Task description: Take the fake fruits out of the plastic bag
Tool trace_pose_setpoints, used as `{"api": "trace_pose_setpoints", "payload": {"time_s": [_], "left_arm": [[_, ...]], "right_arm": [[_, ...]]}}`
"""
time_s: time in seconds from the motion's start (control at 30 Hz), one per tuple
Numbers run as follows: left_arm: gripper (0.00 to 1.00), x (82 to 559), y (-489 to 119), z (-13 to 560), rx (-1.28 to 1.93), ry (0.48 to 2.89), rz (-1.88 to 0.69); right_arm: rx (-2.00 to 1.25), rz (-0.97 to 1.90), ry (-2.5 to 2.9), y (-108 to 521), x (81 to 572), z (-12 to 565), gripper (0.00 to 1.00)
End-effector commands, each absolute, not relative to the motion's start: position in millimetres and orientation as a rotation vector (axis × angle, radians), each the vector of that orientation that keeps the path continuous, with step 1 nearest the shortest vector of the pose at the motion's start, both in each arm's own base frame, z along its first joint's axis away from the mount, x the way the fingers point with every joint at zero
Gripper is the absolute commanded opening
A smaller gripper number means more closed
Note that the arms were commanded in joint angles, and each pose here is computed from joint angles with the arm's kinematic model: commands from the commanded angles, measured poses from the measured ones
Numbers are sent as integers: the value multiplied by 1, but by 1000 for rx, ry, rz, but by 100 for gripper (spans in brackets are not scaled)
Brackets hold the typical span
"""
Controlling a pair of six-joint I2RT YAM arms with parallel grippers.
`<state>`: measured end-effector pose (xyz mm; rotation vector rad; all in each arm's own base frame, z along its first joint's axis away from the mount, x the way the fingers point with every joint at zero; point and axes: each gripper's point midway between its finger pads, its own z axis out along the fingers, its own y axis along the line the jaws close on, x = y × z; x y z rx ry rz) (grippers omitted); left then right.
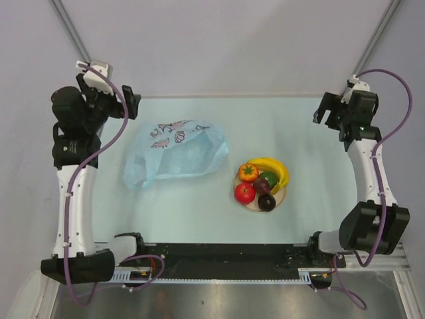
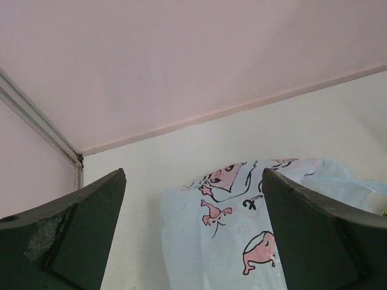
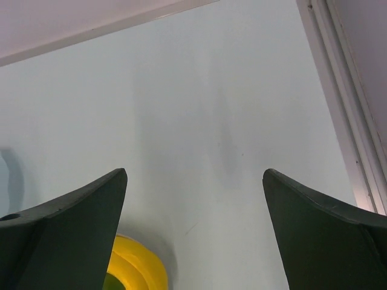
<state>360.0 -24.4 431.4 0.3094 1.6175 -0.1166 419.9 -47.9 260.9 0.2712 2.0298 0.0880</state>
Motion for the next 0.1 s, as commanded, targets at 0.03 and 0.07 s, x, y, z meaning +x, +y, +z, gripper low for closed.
{"api": "trace_pose_setpoints", "payload": {"time_s": [0.03,0.07], "left_arm": [[100,350,-31,413,330,1642,-167],[100,348,-32,408,328,1650,-175]], "right_arm": [[301,109,2012,-47,409,267,100],[299,117,2014,-46,408,267,100]]}}
